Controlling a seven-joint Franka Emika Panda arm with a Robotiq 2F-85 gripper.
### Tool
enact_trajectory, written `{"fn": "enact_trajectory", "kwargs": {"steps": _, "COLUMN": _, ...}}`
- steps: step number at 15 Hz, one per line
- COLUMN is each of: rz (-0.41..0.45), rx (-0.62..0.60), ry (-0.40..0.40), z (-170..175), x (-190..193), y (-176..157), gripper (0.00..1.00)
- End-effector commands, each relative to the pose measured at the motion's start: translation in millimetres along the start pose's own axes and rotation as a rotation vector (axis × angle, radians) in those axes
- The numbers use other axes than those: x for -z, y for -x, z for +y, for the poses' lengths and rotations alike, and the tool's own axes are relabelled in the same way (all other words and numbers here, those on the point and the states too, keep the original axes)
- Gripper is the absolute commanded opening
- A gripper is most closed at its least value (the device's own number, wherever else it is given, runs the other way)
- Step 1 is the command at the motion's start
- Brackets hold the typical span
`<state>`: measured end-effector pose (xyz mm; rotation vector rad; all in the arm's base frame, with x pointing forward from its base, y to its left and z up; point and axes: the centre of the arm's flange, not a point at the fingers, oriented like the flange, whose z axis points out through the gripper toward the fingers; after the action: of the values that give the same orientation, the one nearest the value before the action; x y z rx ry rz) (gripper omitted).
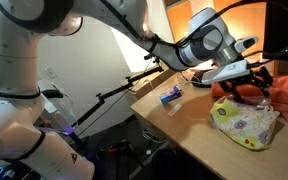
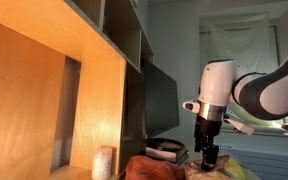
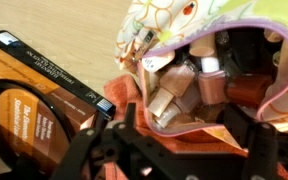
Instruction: Take the blue and the orange nail polish bottles out of the little bag
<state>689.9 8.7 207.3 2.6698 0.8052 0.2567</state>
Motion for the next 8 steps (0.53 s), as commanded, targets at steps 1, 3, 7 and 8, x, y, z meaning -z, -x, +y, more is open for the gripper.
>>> {"fn": "enact_trajectory", "kwargs": {"steps": 1, "rz": -0.020, "rx": 0.003, "ry": -0.052, "z": 4.4, "x": -4.4, "y": -1.6, "gripper": 1.00}}
{"fn": "enact_trajectory", "kwargs": {"steps": 3, "rz": -0.023, "rx": 0.004, "ry": -0.071, "z": 3.9, "x": -8.2, "y": -2.0, "gripper": 1.00}}
{"fn": "enact_trajectory", "kwargs": {"steps": 7, "rz": -0.039, "rx": 0.019, "ry": -0.105, "z": 6.5, "x": -14.7, "y": -7.1, "gripper": 1.00}}
{"fn": "enact_trajectory", "kwargs": {"steps": 8, "rz": -0.039, "rx": 0.021, "ry": -0.113, "z": 7.9, "x": -15.5, "y": -8.5, "gripper": 1.00}}
